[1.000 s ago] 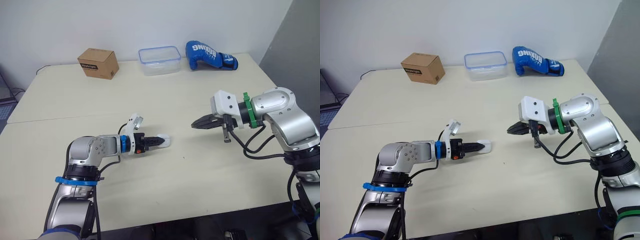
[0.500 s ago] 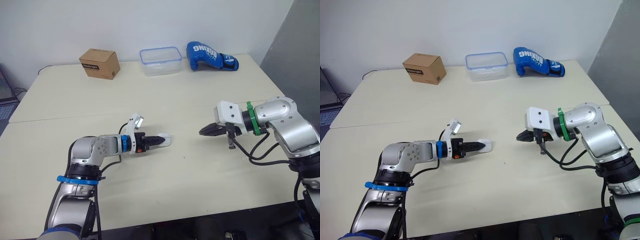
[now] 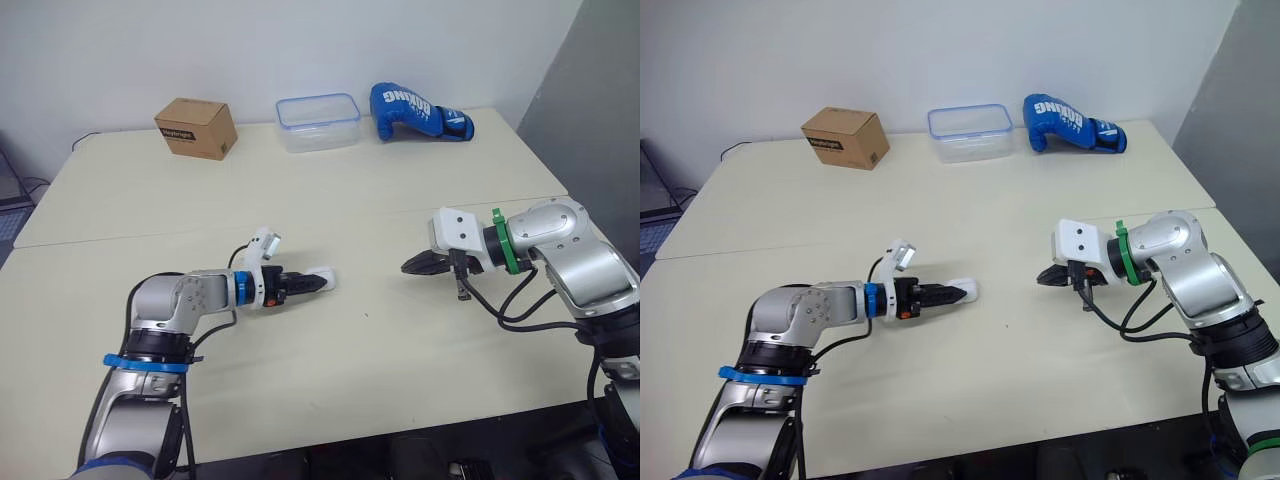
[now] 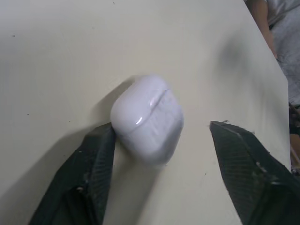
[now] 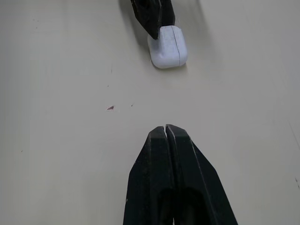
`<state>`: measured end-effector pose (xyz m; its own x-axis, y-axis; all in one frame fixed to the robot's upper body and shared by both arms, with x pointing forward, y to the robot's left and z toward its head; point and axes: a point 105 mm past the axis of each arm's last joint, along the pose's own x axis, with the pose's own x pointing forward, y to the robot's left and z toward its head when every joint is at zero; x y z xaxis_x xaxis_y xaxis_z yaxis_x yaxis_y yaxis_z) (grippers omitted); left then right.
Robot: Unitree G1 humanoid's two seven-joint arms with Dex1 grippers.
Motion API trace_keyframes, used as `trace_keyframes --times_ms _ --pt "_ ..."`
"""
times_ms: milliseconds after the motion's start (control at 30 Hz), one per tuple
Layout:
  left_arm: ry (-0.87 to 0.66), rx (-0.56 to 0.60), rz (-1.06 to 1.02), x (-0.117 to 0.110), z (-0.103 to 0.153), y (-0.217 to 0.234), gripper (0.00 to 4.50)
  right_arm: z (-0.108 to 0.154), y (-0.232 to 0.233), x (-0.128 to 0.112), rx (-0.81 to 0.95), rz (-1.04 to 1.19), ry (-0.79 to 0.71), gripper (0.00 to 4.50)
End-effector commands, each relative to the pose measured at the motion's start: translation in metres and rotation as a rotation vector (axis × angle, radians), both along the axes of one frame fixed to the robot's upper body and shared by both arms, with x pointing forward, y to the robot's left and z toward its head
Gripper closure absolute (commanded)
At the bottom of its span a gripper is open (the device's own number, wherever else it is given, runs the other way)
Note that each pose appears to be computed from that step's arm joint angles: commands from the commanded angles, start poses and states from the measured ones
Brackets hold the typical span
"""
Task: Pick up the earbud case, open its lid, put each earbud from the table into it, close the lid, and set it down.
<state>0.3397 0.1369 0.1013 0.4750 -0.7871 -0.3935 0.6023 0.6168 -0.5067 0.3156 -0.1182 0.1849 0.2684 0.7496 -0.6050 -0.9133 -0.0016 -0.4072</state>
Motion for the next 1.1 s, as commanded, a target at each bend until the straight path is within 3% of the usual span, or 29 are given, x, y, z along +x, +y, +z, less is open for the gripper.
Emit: trace_keyframes --times_ms 33,267,400,533,667,867,1100 --pt "-0.027 0.09 0.077 -0.002 -0.003 0.033 1.29 0.006 0.002 -0.002 0.01 0.019 -0.019 4.5" --pt "-0.149 0.138 0.128 -0.023 0.013 0.071 1.29 0.002 0.001 -0.01 0.037 0.008 -0.007 4.5" --pt "-0.383 0.135 0.191 -0.05 0.04 0.083 1.29 0.0 0.005 -0.026 0.17 -0.068 0.052 4.5" --pt "-0.464 0.163 0.259 -0.08 0.034 0.083 1.29 -0.021 0.007 -0.046 0.281 -0.176 0.159 4.5" --pt "-0.468 0.187 0.316 -0.1 0.009 0.076 1.29 -0.05 0.011 -0.063 0.325 -0.253 0.266 4.5" --pt "-0.51 0.261 0.418 -0.099 -0.001 0.078 1.29 -0.07 0.001 -0.068 0.38 -0.352 0.258 4.5" --pt "-0.554 0.209 0.414 -0.11 -0.001 0.073 1.29 -0.077 -0.012 -0.075 0.385 -0.382 0.25 4.5"
